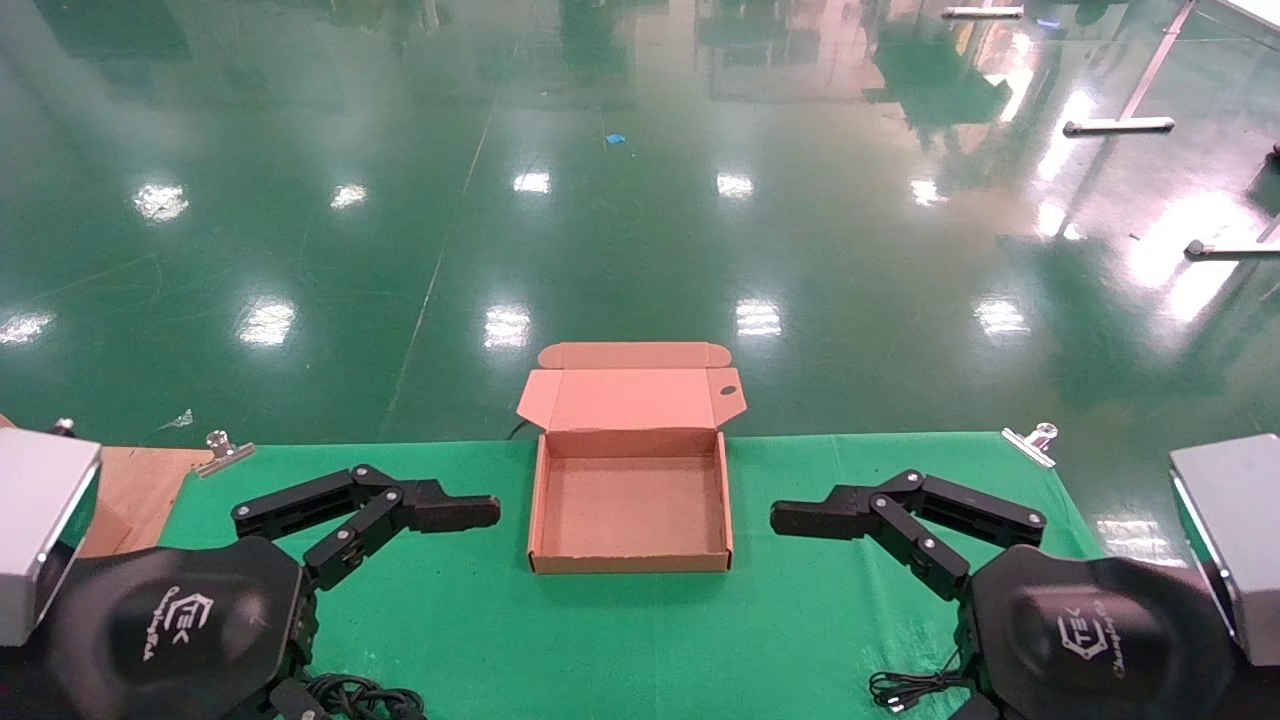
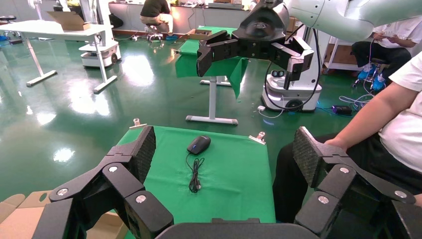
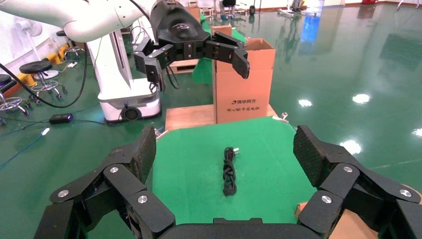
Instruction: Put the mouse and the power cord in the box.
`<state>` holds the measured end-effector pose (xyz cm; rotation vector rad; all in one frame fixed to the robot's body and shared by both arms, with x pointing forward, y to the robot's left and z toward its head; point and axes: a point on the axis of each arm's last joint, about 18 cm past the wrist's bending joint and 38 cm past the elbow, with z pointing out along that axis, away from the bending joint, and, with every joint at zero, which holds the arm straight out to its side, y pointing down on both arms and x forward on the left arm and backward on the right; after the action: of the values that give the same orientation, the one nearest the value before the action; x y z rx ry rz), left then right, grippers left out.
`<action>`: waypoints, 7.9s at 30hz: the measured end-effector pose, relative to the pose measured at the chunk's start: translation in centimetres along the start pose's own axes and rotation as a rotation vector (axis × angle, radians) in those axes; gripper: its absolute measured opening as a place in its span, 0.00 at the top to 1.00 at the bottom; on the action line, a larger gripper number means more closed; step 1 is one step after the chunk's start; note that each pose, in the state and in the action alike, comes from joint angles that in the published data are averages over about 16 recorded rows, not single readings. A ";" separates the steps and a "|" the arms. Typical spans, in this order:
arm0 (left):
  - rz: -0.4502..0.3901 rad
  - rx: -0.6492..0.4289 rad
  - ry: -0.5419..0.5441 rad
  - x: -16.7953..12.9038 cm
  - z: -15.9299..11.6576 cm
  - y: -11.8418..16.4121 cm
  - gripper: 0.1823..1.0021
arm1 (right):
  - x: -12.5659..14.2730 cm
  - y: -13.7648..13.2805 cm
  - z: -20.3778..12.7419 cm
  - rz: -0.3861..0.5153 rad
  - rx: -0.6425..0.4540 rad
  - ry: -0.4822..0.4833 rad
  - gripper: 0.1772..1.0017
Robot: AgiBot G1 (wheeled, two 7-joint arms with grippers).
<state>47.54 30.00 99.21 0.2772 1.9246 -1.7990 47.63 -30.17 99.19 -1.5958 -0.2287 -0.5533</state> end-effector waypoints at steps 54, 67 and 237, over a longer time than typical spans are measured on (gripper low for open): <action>0.242 -0.996 0.090 -8.7 -1.2 10.7 0.00 | 10.6 12.2 -0.3 -0.426 -1.290 -0.149 0.00; 0.257 -1.164 0.166 -12.0 0.8 17.4 0.00 | 13.9 18.9 0.3 -0.416 -1.347 -0.162 0.00; 0.791 -0.969 -0.317 -20.5 19.9 18.9 0.80 | 21.7 2.9 14.1 -0.717 -0.974 -0.041 0.94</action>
<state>78.12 16.36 92.08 0.3116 1.8337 -0.3104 70.63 -20.62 106.80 -2.4684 -0.6416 -1.3207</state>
